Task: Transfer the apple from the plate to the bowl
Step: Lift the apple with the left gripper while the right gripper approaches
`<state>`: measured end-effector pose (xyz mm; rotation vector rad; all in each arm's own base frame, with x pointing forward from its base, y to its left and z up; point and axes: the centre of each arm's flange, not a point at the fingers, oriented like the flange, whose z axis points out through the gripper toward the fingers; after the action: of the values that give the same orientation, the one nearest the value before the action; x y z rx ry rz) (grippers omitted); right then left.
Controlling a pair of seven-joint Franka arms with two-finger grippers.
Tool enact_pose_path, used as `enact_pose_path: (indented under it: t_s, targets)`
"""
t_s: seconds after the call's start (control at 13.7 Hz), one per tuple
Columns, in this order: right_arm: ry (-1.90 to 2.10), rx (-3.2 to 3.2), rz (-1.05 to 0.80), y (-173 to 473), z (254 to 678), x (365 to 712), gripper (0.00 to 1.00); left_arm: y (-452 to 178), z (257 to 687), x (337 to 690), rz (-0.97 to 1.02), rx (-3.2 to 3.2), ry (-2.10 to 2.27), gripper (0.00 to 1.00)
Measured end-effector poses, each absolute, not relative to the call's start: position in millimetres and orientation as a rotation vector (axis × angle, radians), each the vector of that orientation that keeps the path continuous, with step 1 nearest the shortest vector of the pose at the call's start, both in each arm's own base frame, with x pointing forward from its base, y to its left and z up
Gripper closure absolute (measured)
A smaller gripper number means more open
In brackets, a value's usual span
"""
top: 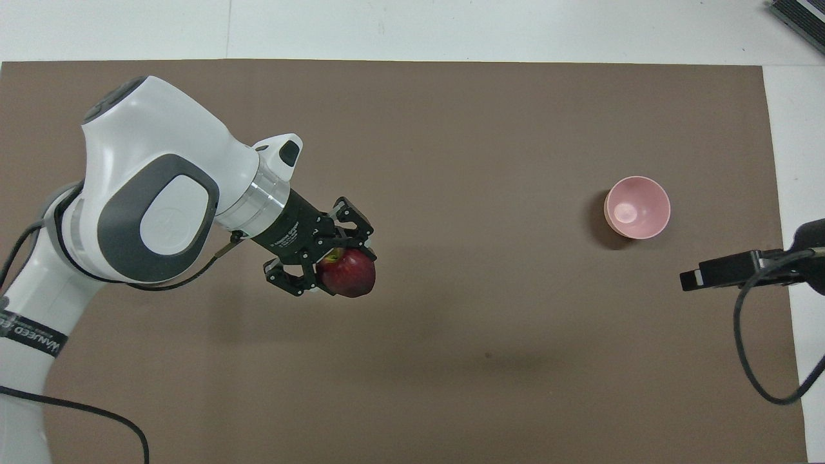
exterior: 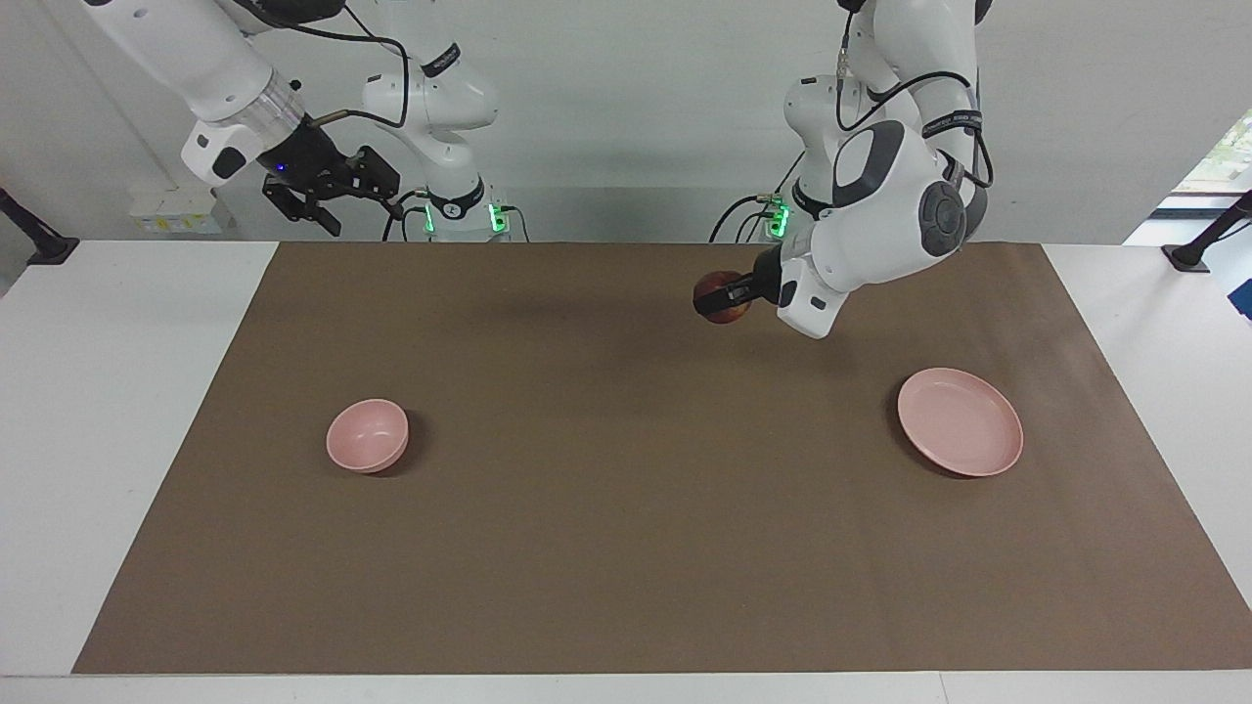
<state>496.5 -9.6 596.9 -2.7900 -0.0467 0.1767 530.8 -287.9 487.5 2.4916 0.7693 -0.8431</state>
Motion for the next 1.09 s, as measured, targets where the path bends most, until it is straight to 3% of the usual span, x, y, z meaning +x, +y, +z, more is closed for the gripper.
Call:
enact_pose_path:
  t_s: [0.58,1.09]
  targets:
    - [0.064,-2.447,0.165,20.8,551.8,502.5,0.00,-347.0,486.1,510.3,-1.168,2.182,0.851,0.22]
    - [0.224,-2.132,0.284,30.4,499.5,488.8,0.00,-390.6,479.9,498.2,-1.400,1.938,0.894,0.22]
